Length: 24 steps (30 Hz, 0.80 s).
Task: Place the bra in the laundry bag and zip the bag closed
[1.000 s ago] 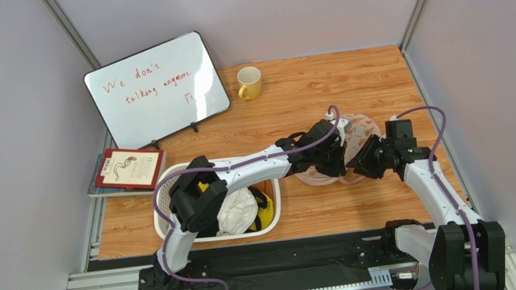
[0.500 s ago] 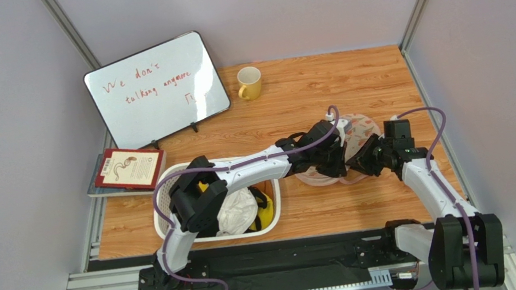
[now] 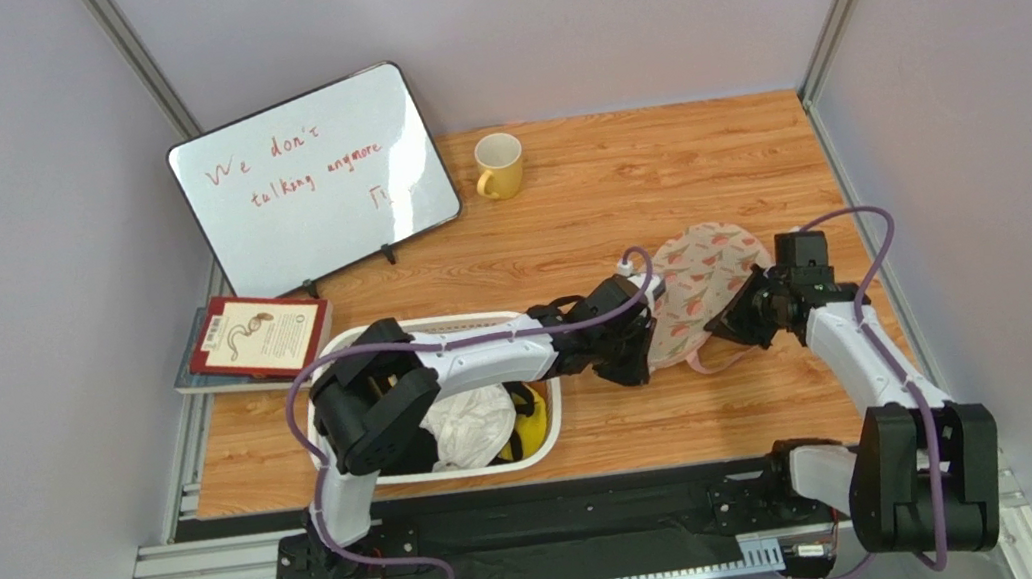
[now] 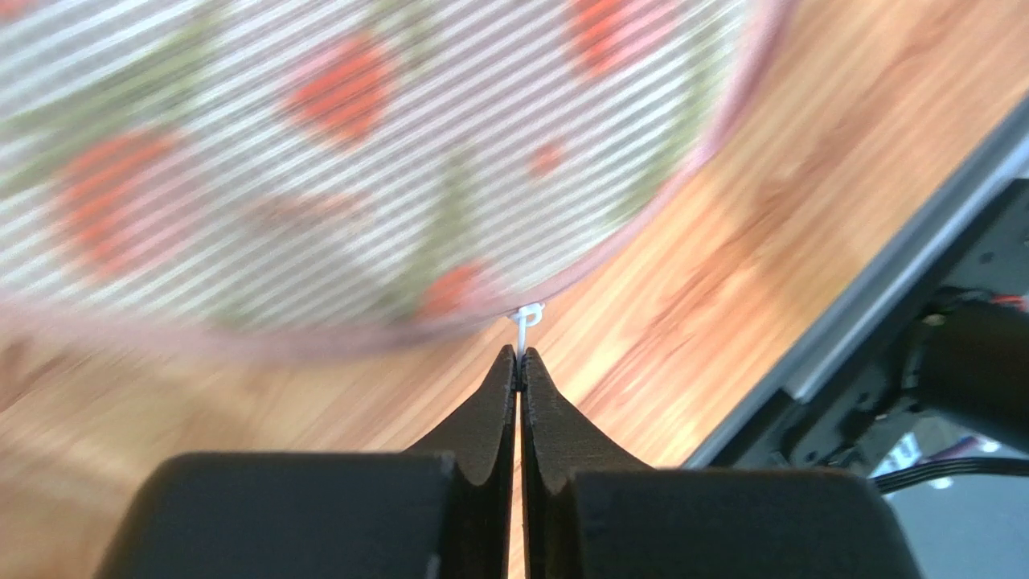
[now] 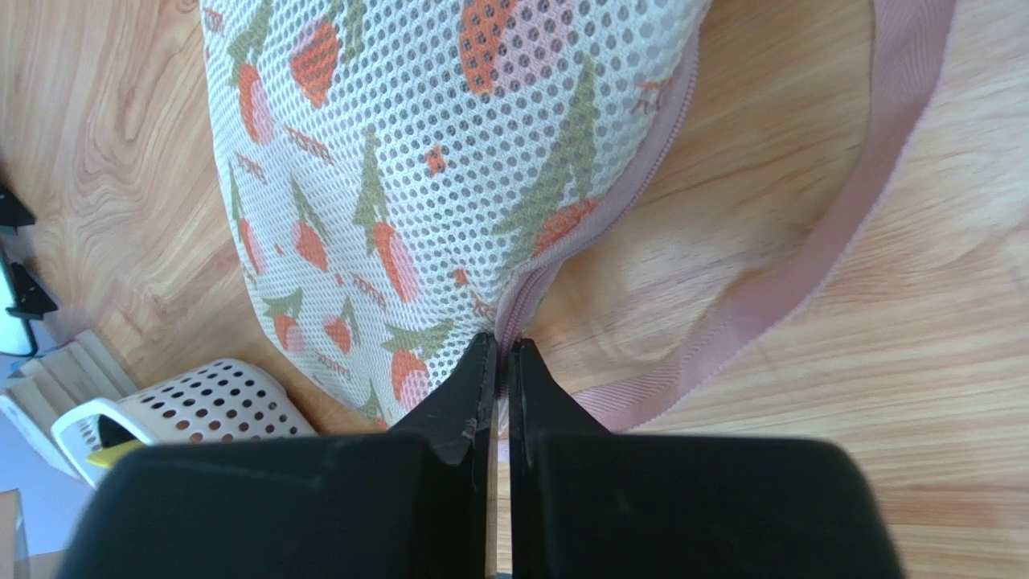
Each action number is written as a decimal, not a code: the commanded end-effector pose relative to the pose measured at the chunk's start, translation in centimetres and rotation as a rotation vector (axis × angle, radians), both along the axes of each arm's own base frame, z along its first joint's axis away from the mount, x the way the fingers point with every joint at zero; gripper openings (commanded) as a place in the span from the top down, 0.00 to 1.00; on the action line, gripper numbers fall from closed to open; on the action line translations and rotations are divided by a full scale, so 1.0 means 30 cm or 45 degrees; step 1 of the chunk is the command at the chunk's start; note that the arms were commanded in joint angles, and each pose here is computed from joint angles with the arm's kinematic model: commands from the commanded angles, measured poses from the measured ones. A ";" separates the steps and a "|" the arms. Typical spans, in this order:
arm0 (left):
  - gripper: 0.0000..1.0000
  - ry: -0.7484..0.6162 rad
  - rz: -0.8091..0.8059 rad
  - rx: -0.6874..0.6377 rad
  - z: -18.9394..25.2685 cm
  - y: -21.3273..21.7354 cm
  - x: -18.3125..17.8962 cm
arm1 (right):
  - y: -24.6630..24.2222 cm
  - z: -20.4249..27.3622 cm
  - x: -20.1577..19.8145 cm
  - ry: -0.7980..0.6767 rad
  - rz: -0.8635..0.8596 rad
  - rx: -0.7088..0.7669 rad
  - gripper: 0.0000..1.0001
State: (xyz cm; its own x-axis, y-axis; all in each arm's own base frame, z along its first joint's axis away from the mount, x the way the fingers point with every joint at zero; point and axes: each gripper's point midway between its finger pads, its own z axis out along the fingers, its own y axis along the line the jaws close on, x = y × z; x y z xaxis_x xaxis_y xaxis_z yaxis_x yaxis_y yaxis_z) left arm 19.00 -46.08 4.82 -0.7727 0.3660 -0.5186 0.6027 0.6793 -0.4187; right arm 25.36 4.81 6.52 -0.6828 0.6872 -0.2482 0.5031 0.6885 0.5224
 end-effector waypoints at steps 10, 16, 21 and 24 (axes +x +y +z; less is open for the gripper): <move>1.00 -0.098 -0.133 -0.119 0.175 -0.111 -0.025 | 0.028 0.110 0.182 -0.149 0.136 -0.067 0.96; 1.00 -0.100 -0.139 -0.193 0.233 -0.189 -0.002 | 0.062 0.114 0.206 -0.084 0.249 -0.092 0.72; 1.00 -0.091 -0.114 -0.191 0.224 -0.191 0.029 | 0.027 0.102 0.094 0.007 0.186 -0.144 0.57; 1.00 -0.081 -0.100 -0.193 0.216 -0.185 0.041 | 0.020 0.094 0.011 0.025 0.162 -0.156 0.43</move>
State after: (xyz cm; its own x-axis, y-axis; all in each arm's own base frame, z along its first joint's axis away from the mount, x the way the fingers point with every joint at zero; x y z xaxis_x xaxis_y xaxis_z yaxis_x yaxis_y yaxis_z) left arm 19.25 -51.12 10.66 -0.7113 0.3582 -0.6048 0.6793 0.5717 -0.4602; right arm 28.98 5.93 9.15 -0.7731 0.5516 -0.3132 0.3870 0.8014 0.4561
